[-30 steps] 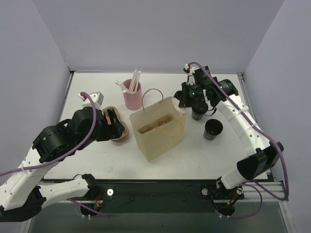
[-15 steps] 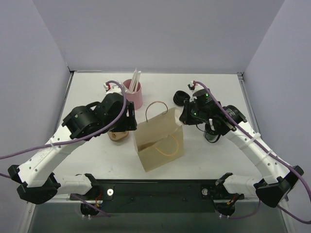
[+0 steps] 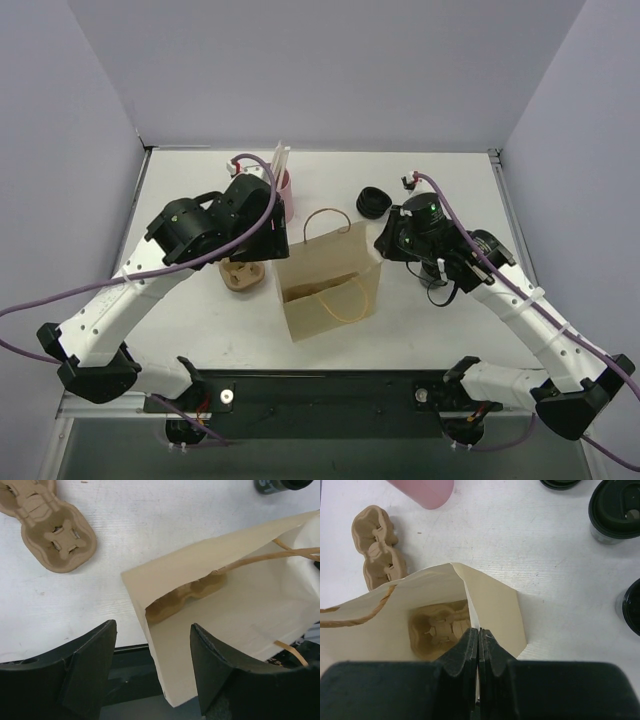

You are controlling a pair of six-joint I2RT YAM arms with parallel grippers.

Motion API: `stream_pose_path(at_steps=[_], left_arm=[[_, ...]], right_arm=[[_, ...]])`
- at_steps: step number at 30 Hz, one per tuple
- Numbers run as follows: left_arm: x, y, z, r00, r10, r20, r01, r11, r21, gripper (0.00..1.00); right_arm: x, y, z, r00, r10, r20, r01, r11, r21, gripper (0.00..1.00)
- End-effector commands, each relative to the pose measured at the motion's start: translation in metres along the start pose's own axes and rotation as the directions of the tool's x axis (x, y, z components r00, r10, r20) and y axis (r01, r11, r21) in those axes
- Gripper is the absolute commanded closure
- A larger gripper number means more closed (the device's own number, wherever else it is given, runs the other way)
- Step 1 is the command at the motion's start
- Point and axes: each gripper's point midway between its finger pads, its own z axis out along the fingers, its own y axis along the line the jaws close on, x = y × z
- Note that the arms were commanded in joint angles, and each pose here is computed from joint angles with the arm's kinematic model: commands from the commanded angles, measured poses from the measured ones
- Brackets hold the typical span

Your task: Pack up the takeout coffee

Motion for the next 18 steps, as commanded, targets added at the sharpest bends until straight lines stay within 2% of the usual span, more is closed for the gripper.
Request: stream_pose_path(at_steps=[1, 8, 13, 18], left_arm=[[0.014, 0.010, -0.032, 0.997, -0.032, -0.072, 0.034, 0.999, 0.022, 0.30], [0.039, 0.011, -0.010, 0.985, -0.007, -0.171, 0.004, 1.000, -0.018, 0.30], [0.043, 0.011, 0.004, 0.985, 0.027, -0.171, -0.031, 0.999, -0.024, 0.30], [0.044, 0.014, 0.020, 0.981, 0.082, -0.173, -0.093, 0.994, -0.057, 0.35]], right_arm=[[-0.010, -0.011, -0.009, 0.993, 0.077, 0.085, -0.082, 0.995, 0.057, 1.00], [-0.008, -0.014, -0.005, 0.990, 0.108, 0.087, -0.115, 0.990, 0.077, 1.00], [-0.009, -0.012, -0.006, 0.988, 0.124, 0.089, -0.131, 0.989, 0.073, 1.00], [-0.009, -0.011, -0.006, 0.987, 0.137, 0.085, -0.142, 0.988, 0.064, 1.00]])
